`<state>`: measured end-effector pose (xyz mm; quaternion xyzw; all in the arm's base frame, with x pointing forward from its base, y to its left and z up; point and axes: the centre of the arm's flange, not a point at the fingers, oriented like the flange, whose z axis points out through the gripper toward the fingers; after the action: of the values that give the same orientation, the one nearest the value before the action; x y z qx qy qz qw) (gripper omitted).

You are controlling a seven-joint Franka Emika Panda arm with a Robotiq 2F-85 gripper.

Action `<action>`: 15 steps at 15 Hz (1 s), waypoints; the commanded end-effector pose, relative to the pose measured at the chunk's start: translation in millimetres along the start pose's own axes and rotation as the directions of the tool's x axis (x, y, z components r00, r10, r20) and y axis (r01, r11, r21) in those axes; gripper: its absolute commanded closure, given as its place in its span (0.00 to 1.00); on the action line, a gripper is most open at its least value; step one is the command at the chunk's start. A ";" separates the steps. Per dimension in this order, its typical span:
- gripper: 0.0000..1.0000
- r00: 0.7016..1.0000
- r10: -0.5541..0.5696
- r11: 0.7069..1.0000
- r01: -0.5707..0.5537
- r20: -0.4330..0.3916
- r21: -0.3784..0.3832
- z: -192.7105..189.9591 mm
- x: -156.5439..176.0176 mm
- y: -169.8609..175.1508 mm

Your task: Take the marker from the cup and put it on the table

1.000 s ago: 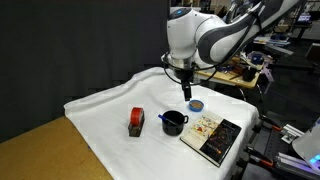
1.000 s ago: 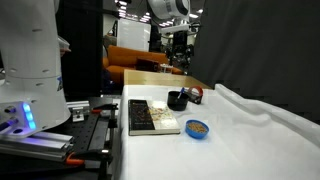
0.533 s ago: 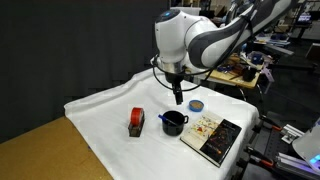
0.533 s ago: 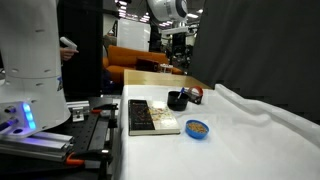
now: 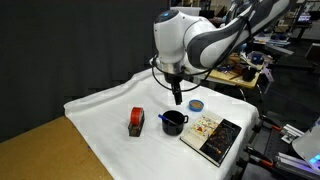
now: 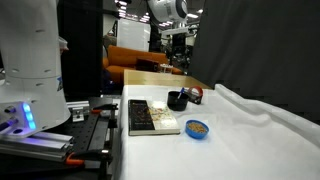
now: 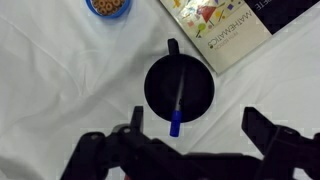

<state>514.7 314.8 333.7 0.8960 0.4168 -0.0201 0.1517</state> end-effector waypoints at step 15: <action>0.00 1.000 0.004 0.999 -0.004 0.020 0.034 3.7 49.4 26.6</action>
<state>552.8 326.2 330.3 0.9011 0.4095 -0.0161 0.1415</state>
